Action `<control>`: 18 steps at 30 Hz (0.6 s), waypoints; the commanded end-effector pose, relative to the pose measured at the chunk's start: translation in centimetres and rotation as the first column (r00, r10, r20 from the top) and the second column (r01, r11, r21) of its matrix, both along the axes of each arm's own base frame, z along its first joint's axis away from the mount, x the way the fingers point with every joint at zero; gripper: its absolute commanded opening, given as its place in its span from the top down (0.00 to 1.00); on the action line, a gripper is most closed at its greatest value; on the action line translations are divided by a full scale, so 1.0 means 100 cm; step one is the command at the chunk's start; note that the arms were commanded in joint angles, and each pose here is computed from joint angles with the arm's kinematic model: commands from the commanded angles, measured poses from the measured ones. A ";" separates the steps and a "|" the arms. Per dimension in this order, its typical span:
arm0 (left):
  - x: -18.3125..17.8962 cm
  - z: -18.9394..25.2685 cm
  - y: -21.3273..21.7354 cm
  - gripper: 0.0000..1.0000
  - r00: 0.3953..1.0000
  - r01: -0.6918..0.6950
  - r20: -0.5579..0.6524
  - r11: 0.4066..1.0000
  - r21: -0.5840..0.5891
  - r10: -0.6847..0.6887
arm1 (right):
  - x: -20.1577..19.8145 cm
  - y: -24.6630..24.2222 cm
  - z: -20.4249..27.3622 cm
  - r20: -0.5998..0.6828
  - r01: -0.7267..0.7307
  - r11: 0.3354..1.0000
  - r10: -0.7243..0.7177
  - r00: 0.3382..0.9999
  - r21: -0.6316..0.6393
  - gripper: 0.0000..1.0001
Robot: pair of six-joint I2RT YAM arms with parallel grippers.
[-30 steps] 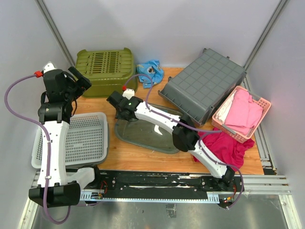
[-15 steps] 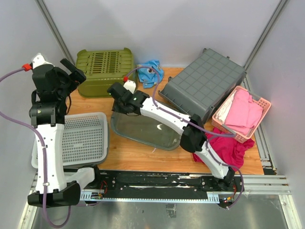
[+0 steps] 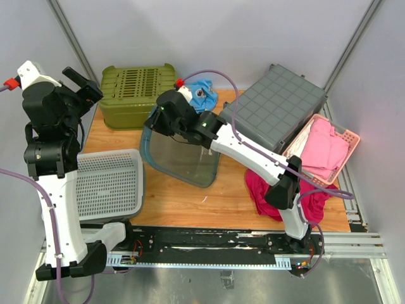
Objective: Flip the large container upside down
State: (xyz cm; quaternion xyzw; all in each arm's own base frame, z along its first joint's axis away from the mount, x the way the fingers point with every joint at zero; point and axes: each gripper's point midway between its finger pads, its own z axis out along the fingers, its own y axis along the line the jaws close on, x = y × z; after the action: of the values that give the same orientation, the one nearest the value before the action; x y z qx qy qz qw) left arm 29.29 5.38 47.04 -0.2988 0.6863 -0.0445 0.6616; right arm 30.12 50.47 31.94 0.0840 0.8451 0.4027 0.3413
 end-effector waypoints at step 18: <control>0.008 -0.006 -0.002 0.01 1.000 0.023 -0.020 1.000 0.007 -0.023 | -0.041 -0.045 0.136 0.225 -0.185 0.765 0.054 0.973 0.617 1.00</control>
State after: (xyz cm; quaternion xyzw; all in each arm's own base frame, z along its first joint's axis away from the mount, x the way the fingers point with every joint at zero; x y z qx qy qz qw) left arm 29.75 5.40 46.38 -0.2958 0.6961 -0.0399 0.6530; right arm 26.80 48.08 37.09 0.0909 0.7559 0.5557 0.3340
